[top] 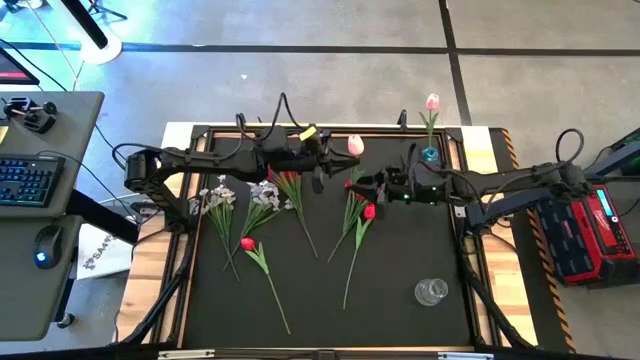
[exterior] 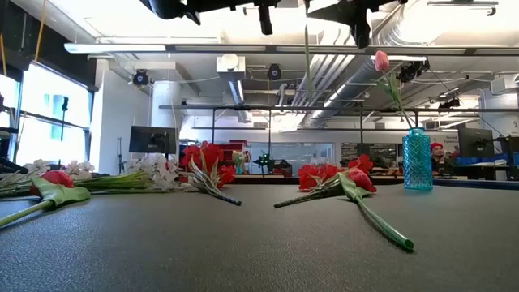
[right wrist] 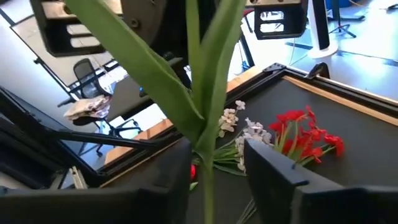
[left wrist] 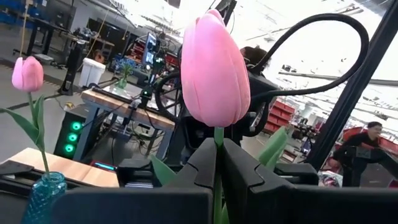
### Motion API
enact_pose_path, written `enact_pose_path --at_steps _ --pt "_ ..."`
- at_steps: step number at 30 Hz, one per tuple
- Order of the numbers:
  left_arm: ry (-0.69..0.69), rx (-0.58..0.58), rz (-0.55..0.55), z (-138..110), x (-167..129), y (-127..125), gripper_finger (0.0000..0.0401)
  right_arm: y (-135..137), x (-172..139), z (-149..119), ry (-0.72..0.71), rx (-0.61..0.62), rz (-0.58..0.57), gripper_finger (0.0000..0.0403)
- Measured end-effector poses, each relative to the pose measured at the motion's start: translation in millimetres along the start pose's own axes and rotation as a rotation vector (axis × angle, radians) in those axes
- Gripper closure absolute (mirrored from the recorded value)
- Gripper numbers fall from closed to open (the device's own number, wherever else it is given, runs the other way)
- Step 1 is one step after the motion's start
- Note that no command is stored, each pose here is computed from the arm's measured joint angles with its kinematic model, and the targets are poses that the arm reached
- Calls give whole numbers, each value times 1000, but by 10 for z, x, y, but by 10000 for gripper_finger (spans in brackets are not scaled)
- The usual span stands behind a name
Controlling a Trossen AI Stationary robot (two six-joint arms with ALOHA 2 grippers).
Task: Sort flowers into vase by color
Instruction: Put the pink flower into the blue vase
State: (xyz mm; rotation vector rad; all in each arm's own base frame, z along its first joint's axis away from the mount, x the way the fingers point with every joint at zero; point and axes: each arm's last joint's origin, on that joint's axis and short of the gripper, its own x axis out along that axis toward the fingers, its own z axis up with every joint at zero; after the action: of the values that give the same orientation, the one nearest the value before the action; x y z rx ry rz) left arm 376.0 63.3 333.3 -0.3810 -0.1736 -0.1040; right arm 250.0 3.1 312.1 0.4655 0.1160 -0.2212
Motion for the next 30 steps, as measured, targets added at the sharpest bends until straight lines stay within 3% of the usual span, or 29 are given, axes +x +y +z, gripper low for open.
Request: enact_pose_path --at_steps 10,17,21,24,30 --pt "39 -3 19 -39 -1 18 398 -34 14 46 -4 -13 44 395" --pt "40 2 21 -38 -2 18 381 -71 19 67 -18 -9 19 399" --pt "43 53 9 -13 -17 1 362 -81 -53 81 -44 -21 -73 400" --pt "31 107 13 3 -20 -22 328 -86 -155 108 -61 -28 -136 401" --pt "109 40 50 -64 -33 36 250 -138 -461 202 -133 -55 -321 402"
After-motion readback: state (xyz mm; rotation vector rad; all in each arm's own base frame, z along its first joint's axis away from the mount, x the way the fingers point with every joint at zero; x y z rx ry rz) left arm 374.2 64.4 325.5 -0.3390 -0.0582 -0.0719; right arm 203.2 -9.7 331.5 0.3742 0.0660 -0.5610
